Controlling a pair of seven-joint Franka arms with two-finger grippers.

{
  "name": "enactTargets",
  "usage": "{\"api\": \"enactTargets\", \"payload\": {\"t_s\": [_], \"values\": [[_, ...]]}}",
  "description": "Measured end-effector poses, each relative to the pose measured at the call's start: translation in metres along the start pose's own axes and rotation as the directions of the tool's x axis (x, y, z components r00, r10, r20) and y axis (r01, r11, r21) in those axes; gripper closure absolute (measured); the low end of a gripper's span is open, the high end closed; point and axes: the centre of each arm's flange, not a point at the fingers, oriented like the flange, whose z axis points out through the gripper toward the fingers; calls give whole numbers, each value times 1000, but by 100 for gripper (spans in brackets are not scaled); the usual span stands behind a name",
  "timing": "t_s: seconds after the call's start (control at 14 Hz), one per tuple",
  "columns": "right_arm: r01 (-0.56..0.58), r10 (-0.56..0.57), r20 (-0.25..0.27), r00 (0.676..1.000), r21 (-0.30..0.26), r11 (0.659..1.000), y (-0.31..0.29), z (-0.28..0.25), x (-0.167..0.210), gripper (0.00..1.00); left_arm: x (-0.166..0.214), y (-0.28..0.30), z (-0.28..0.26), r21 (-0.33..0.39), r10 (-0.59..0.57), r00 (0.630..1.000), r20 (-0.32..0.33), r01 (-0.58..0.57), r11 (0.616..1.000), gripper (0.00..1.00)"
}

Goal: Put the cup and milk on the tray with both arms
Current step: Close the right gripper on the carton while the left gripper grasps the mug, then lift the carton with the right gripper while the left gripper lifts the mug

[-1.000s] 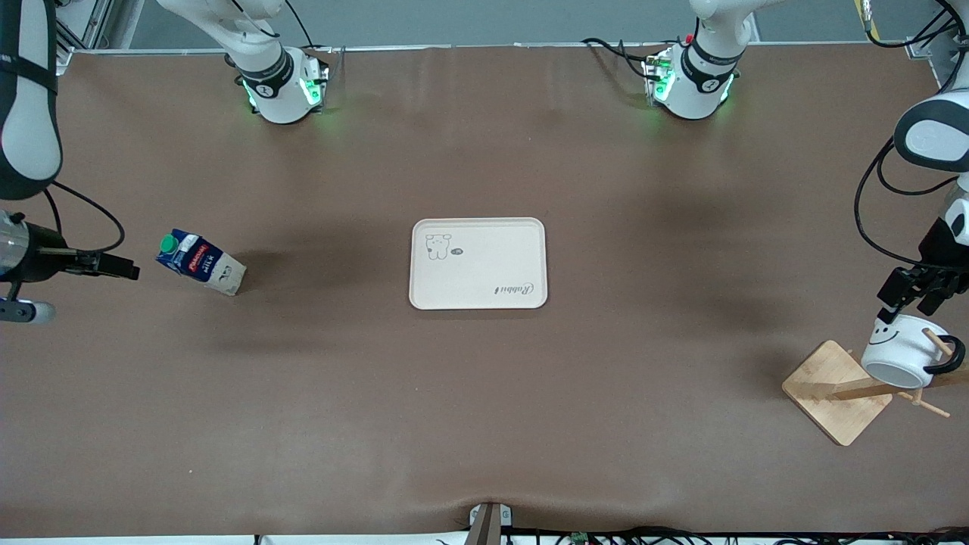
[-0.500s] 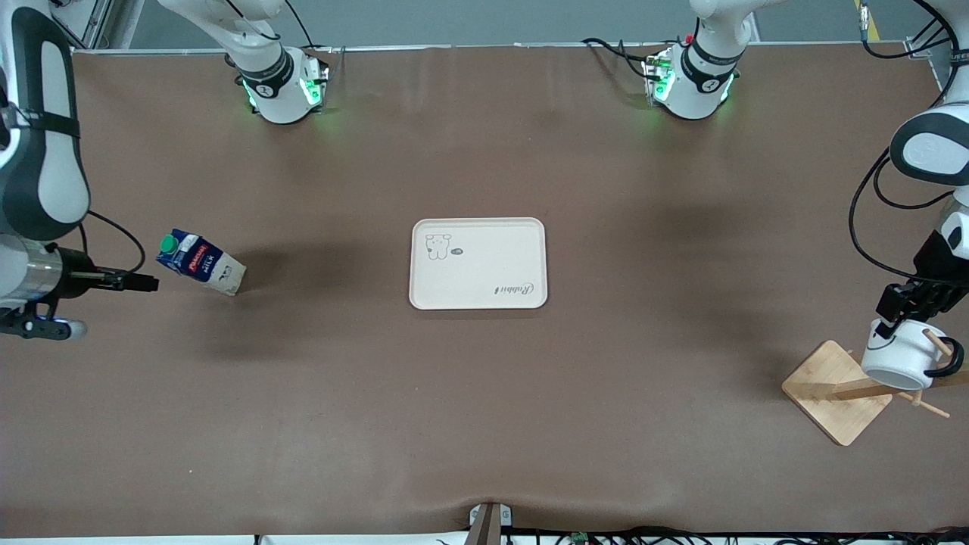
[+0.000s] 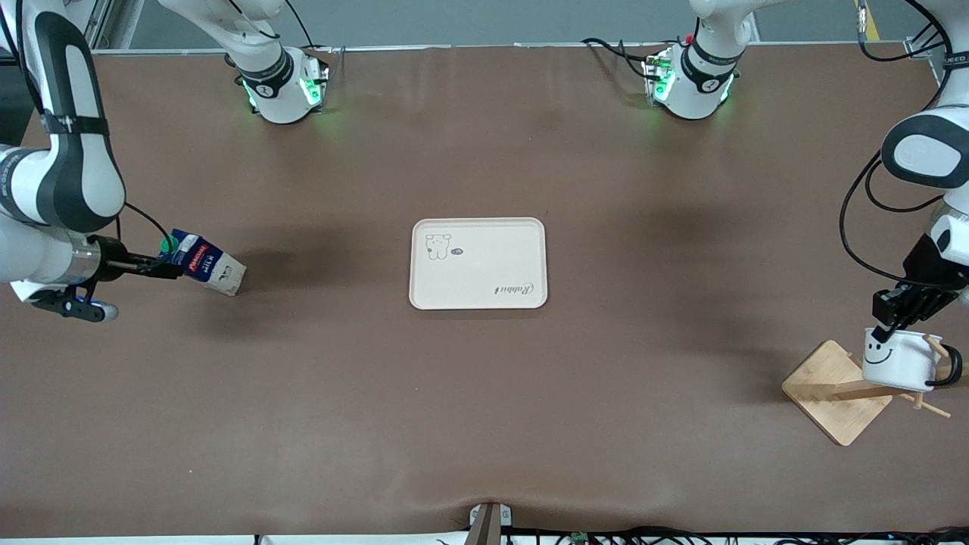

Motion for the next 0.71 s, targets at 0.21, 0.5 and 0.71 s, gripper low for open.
{"api": "enactTargets", "payload": {"t_s": [0.21,0.5,0.71], "values": [[-46,46,10,999,0,999,-1,2,-19,0,0,5,0,-6,4,1000,-1,-4,1000,90],[-105,105,41,994,1,995,-1,19,-26,0,3,16,-2,-17,19,1000,-9,-19,1000,90],[-120,119,43,992,5,993,-1,33,-27,7,5,22,-9,-23,27,1000,-13,-27,999,91]]}}
